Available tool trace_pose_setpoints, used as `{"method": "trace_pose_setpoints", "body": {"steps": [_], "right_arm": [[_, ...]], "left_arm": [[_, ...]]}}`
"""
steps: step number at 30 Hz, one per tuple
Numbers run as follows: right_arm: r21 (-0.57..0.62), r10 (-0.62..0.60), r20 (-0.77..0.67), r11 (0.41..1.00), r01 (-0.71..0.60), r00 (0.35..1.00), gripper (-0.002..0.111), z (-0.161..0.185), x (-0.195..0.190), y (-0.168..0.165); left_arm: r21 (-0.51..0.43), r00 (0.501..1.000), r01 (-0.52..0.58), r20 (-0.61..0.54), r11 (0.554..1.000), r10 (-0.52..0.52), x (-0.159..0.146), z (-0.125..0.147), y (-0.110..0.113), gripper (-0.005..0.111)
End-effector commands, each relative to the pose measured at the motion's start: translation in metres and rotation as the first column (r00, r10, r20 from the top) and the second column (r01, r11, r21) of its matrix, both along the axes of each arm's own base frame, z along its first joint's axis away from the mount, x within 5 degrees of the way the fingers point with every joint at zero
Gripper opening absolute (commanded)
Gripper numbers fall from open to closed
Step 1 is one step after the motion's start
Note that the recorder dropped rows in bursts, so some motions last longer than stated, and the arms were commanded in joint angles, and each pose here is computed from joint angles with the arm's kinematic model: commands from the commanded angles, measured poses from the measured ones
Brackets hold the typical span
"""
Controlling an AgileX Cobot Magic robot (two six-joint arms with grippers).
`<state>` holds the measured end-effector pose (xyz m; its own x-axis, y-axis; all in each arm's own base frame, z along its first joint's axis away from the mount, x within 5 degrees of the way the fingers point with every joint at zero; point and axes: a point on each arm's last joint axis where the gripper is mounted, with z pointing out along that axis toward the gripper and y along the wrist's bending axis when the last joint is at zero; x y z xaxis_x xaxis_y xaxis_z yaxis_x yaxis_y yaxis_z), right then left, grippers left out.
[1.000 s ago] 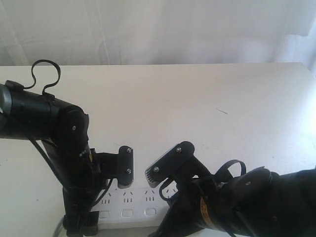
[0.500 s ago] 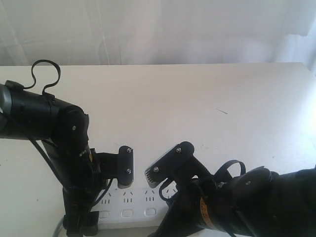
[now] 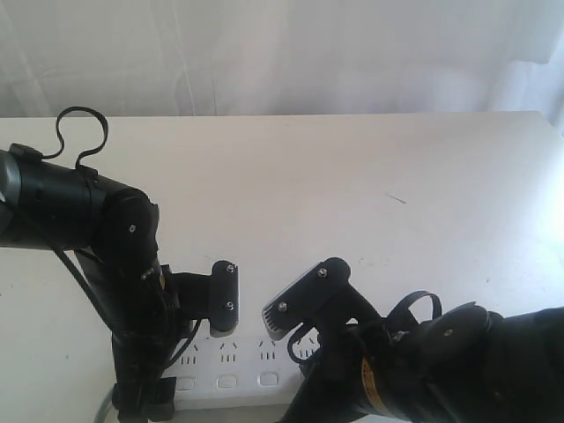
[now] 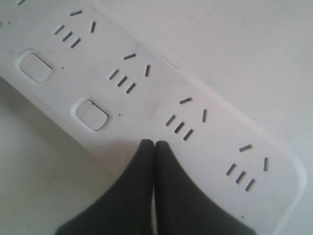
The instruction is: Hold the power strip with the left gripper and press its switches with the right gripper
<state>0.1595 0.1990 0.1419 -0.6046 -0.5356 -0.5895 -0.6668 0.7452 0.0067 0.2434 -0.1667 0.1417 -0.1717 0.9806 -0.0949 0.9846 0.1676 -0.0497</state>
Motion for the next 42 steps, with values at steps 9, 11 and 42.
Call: {"method": "trace_pose_setpoints", "body": {"steps": [9,11,42], "right_arm": [[-0.119,-0.029,-0.093,0.993,0.018,0.995,0.0,-0.037,-0.005,-0.007],[-0.122,-0.029,-0.095,0.992,0.017,0.995,0.0,-0.038,-0.004,-0.006],[0.001,-0.102,0.062,0.995,0.102,0.993,0.0,0.012,-0.009,-0.028]], "left_arm": [[0.062,0.983,-0.008,-0.184,0.998,0.02,-0.019,-0.016,0.004,0.001],[0.062,0.983,-0.008,-0.184,0.998,0.02,-0.019,-0.016,0.004,0.001],[0.074,0.978,0.001,-0.21,0.997,0.014,-0.021,-0.015,0.006,0.001]]}}
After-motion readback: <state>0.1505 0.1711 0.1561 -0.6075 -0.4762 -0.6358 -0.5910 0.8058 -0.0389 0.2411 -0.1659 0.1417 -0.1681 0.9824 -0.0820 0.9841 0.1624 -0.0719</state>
